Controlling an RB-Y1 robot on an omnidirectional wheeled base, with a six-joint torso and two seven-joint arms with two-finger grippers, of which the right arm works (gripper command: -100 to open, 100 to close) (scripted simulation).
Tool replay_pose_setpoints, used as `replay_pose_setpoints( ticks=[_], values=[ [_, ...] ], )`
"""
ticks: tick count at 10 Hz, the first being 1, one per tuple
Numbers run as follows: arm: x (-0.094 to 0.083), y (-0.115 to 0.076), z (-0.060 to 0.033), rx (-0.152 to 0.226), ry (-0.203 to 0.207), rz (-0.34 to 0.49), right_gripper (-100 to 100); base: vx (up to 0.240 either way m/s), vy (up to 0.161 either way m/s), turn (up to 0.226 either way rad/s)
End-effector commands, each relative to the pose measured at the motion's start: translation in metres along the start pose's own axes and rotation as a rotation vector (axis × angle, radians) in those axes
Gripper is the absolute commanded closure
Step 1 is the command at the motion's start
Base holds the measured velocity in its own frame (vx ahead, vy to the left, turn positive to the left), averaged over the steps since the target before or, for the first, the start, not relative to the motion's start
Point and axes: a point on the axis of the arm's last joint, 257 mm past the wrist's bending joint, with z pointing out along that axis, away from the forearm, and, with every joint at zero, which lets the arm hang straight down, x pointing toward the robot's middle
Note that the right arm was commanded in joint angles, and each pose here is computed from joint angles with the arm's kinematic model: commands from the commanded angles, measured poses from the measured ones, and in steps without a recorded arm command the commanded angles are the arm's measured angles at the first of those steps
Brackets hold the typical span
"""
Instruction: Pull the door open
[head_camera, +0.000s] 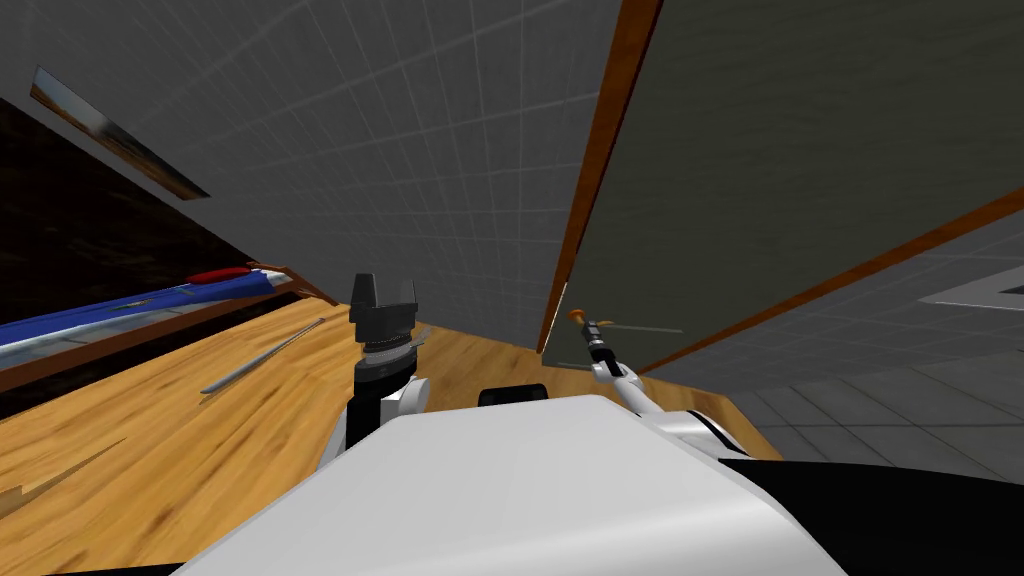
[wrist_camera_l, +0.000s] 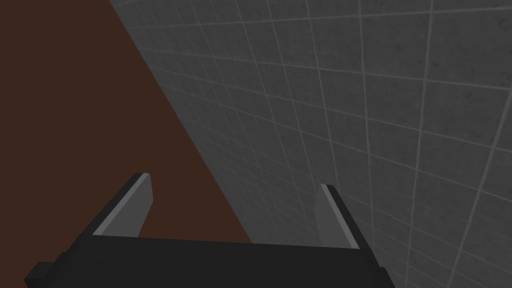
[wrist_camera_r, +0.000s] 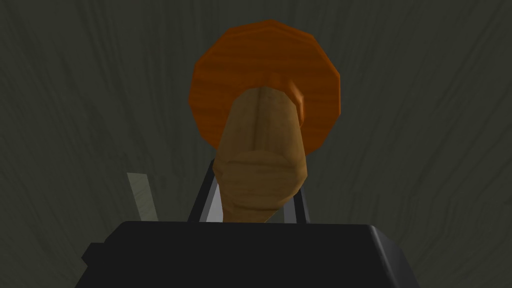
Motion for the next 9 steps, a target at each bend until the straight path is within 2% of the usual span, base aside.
replay_pose_setpoints(
  ticks=[1,3,4,9],
  values=[
    [0.001,0.002,-0.0011,-0.005,0.021,-0.002,100,-0.217,-0.04,0.083],
    [0.005,0.002,-0.003,-0.005,0.044,-0.002,100,-0.211,-0.032,0.077],
    [0.004,0.001,-0.0025,-0.002,0.037,-0.001,100,-0.097,-0.011,0.015],
    [0.011,0.002,-0.0193,-0.014,0.126,-0.003,100,-0.214,-0.071,0.112]
  ],
)
